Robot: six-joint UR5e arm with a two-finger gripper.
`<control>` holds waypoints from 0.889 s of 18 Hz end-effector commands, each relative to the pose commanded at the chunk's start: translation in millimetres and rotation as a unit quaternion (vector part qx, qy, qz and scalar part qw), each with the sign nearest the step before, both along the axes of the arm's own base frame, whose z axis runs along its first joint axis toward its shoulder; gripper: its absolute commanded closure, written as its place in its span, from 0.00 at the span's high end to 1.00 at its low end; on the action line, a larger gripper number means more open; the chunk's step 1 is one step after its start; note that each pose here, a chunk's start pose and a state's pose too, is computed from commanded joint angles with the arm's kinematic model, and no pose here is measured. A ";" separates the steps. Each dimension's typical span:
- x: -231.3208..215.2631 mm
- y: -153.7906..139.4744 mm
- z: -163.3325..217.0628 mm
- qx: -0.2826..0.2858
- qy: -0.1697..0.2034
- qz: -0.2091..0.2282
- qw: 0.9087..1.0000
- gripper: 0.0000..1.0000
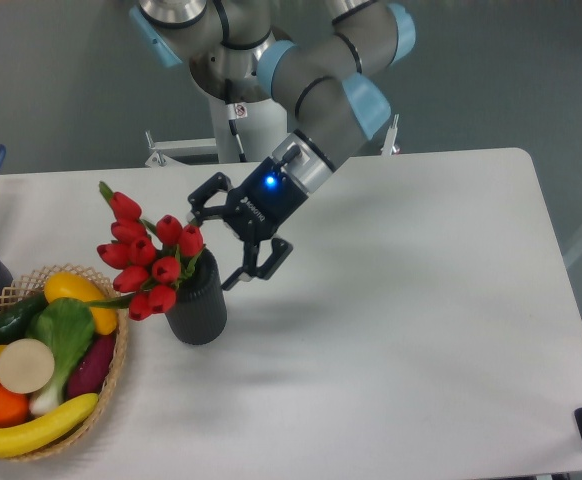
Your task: Insert the flowers into the vase
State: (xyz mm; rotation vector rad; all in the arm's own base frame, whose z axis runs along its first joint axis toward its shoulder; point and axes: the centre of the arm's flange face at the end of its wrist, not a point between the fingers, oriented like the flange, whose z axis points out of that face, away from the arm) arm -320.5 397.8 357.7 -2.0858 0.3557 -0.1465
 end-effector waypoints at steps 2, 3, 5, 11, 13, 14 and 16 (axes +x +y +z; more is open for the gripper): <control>-12.5 -19.2 17.2 -0.022 0.040 0.030 0.999 1.00; -17.3 -27.0 25.6 -0.041 0.064 0.044 0.996 1.00; -26.0 -36.3 41.8 -0.068 0.099 0.067 0.991 1.00; -45.7 -59.3 88.5 -0.129 0.168 0.117 0.970 1.00; -46.6 -63.0 101.1 -0.152 0.179 0.122 0.964 1.00; -47.2 -65.6 108.5 -0.165 0.188 0.125 0.960 1.00; -50.3 -72.0 116.3 -0.202 0.218 0.110 0.948 1.00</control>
